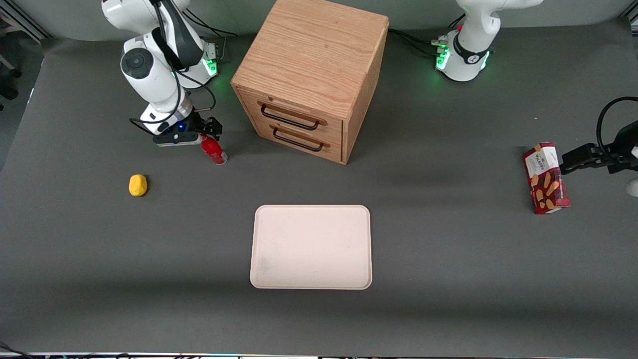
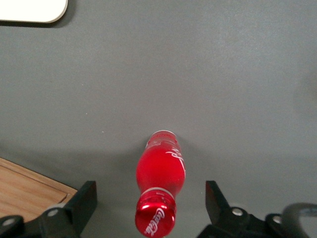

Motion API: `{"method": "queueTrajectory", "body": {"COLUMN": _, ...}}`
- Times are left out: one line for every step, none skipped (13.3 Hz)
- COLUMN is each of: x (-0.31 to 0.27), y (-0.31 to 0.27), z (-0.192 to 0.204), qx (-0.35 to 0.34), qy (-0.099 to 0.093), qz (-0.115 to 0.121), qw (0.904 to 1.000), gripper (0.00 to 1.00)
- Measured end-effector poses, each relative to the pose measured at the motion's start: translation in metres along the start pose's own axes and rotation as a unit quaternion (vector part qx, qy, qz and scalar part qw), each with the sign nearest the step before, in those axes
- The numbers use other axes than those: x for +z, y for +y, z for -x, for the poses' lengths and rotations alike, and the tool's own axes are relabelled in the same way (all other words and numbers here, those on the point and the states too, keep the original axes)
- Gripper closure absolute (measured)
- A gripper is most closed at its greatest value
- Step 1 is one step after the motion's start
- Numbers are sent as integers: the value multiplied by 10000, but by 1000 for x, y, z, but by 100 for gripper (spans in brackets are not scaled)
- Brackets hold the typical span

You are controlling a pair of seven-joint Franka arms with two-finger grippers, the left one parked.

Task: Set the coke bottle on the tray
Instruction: 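Close the right gripper on the red bottle and lift it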

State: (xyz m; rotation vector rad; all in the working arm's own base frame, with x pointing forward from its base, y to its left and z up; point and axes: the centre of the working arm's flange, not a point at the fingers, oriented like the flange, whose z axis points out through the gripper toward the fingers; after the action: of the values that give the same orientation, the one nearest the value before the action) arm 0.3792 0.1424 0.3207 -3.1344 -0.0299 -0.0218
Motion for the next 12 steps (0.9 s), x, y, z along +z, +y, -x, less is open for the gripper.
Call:
{"method": "queueTrajectory", "body": {"x": 1, "y": 0, "z": 1, "qx": 0, "qy": -15, "qz": 5, "qw": 10000, "gripper": 4}}
{"method": "queueTrajectory", "body": {"x": 1, "y": 0, "z": 1, "qx": 0, "qy": -31, "qz": 11, "qw": 10000, "gripper": 12}}
{"method": "queueTrajectory", "body": {"x": 2, "y": 1, "z": 2, "qx": 2, "qy": -48, "qz": 17, "qw": 10000, "gripper": 20}}
{"method": "queueTrajectory", "body": {"x": 2, "y": 1, "z": 2, "qx": 3, "qy": -62, "qz": 21, "qw": 10000, "gripper": 36}}
{"method": "queueTrajectory", "body": {"x": 2, "y": 1, "z": 2, "qx": 3, "qy": -63, "qz": 22, "qw": 10000, "gripper": 49}}
{"method": "queueTrajectory", "body": {"x": 2, "y": 1, "z": 2, "qx": 4, "qy": -62, "qz": 21, "qw": 10000, "gripper": 59}}
{"method": "queueTrajectory", "body": {"x": 1, "y": 1, "z": 2, "qx": 6, "qy": -70, "qz": 25, "qw": 10000, "gripper": 68}}
{"method": "queueTrajectory", "body": {"x": 1, "y": 1, "z": 2, "qx": 6, "qy": -85, "qz": 31, "qw": 10000, "gripper": 68}}
{"method": "queueTrajectory", "body": {"x": 1, "y": 1, "z": 2, "qx": 6, "qy": -91, "qz": 33, "qw": 10000, "gripper": 68}}
{"method": "queueTrajectory", "body": {"x": 1, "y": 1, "z": 2, "qx": 6, "qy": -93, "qz": 34, "qw": 10000, "gripper": 68}}
{"method": "queueTrajectory", "body": {"x": 1, "y": 1, "z": 2, "qx": 6, "qy": -99, "qz": 36, "qw": 9999, "gripper": 68}}
{"method": "queueTrajectory", "body": {"x": -1, "y": 1, "z": 1, "qx": 7, "qy": -129, "qz": 47, "qw": 9999, "gripper": 68}}
